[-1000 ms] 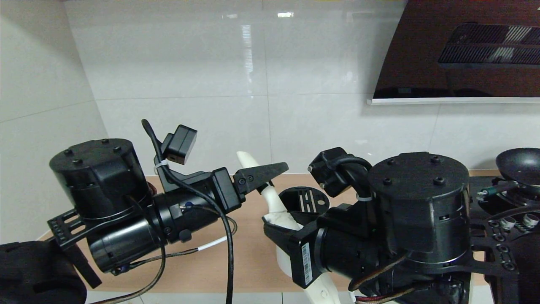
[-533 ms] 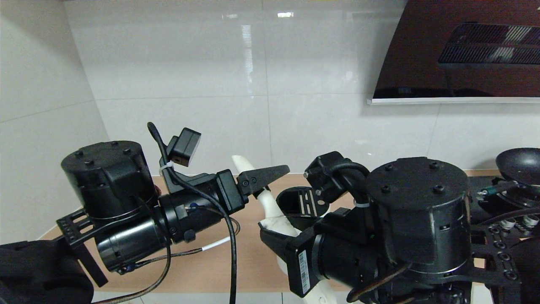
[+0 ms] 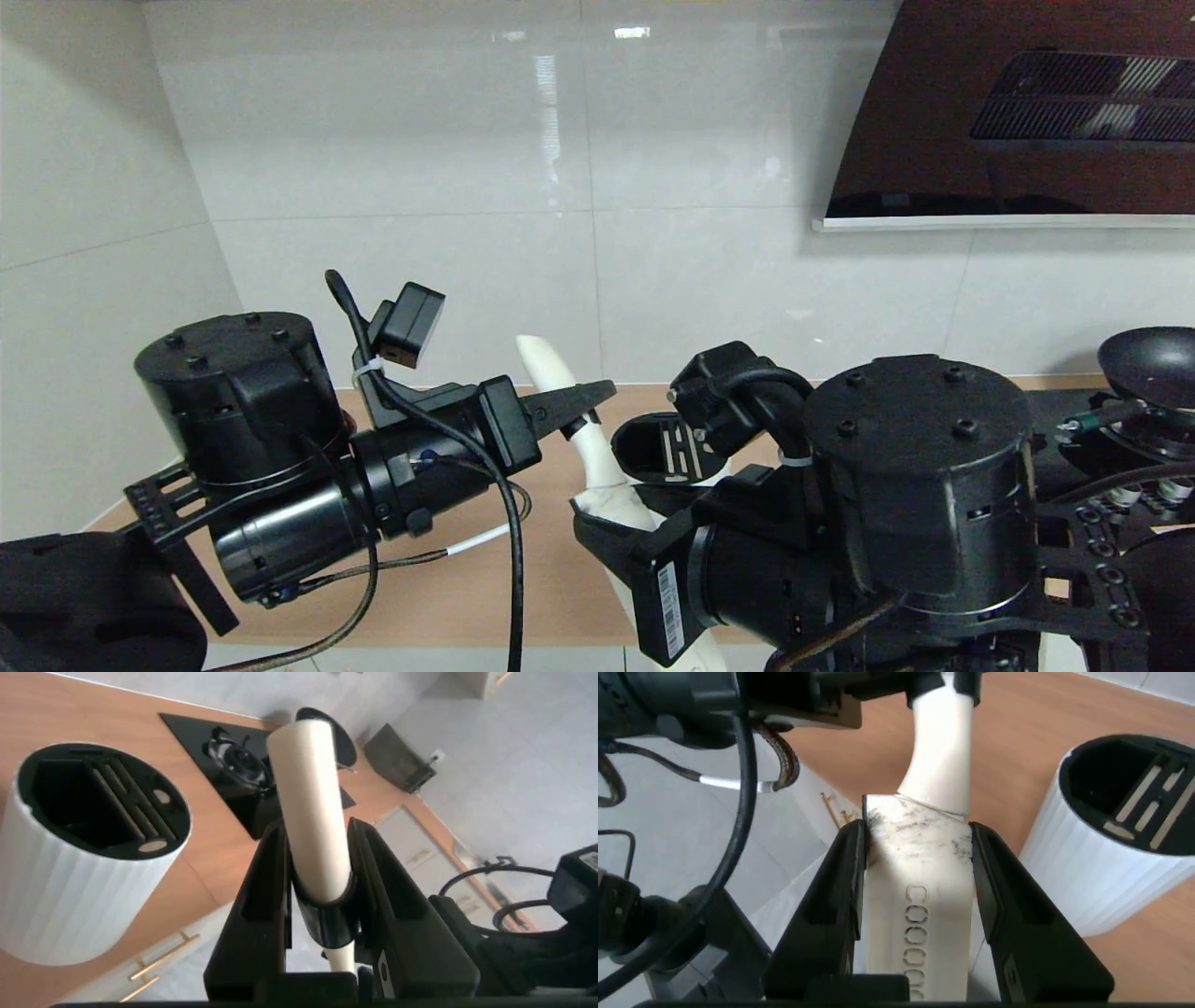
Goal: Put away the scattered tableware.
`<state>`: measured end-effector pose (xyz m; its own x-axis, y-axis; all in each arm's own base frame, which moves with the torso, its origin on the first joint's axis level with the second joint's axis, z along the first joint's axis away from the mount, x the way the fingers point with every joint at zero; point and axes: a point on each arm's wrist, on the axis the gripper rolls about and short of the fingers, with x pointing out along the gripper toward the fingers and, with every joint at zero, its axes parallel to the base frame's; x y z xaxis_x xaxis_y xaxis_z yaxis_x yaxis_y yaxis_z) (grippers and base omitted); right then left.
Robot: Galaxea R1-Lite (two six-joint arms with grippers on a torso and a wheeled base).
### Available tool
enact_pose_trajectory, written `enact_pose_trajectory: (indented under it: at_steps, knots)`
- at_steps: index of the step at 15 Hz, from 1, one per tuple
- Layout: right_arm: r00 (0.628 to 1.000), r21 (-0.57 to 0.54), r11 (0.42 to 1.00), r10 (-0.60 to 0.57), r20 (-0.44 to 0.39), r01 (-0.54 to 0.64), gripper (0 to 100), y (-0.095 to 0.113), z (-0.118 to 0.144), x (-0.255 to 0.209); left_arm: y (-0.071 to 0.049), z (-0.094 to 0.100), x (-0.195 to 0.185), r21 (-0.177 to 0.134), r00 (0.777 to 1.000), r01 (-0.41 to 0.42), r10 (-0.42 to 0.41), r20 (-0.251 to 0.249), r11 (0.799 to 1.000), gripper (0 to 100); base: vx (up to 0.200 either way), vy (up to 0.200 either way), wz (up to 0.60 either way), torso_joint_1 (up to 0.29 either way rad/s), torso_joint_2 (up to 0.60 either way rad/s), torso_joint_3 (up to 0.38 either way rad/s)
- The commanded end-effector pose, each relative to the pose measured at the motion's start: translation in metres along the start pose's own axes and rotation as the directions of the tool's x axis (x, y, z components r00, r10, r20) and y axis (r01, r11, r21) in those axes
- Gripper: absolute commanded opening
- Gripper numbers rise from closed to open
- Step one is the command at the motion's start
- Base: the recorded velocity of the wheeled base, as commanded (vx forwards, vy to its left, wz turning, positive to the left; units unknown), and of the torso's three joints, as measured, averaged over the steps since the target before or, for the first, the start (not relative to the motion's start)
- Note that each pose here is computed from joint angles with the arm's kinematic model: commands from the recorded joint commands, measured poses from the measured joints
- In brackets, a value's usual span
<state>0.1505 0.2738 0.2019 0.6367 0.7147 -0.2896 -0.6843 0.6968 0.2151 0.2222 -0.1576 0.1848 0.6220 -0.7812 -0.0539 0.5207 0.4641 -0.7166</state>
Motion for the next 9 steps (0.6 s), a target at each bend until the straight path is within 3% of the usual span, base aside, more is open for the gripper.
enact_pose_trajectory:
  at_steps: [1,5,6,9]
  knots:
    - [1.0,0.002,1.0,-0.007,0.005,0.007,0,-0.0005,0.0008,-0.0001,-0.0011,0.0005,-0.0003,0.001,1.0,0.003,-0.003,0.003,1.0,0,0.0,0.0,0.0,0.0,0.0,0.0]
    - [1.0,0.004,1.0,-0.012,0.011,0.012,0,-0.0005,0.002,-0.0009,-0.0029,0.0019,-0.0011,0.003,1.0,0.008,-0.008,0.009,1.0,0,0.0,0.0,0.0,0.0,0.0,0.0]
    - [1.0,0.004,1.0,-0.012,0.011,0.012,100,-0.0005,0.002,-0.0009,-0.0048,0.0017,-0.0017,0.014,1.0,0.013,-0.013,0.009,1.0,0,0.0,0.0,0.0,0.0,0.0,0.0]
    - [1.0,0.005,1.0,-0.011,0.013,0.011,100,-0.0005,0.0024,-0.0014,-0.0102,-0.0002,-0.0025,0.028,1.0,0.023,-0.023,0.009,0.999,0,0.0,0.0,0.0,0.0,0.0,0.0]
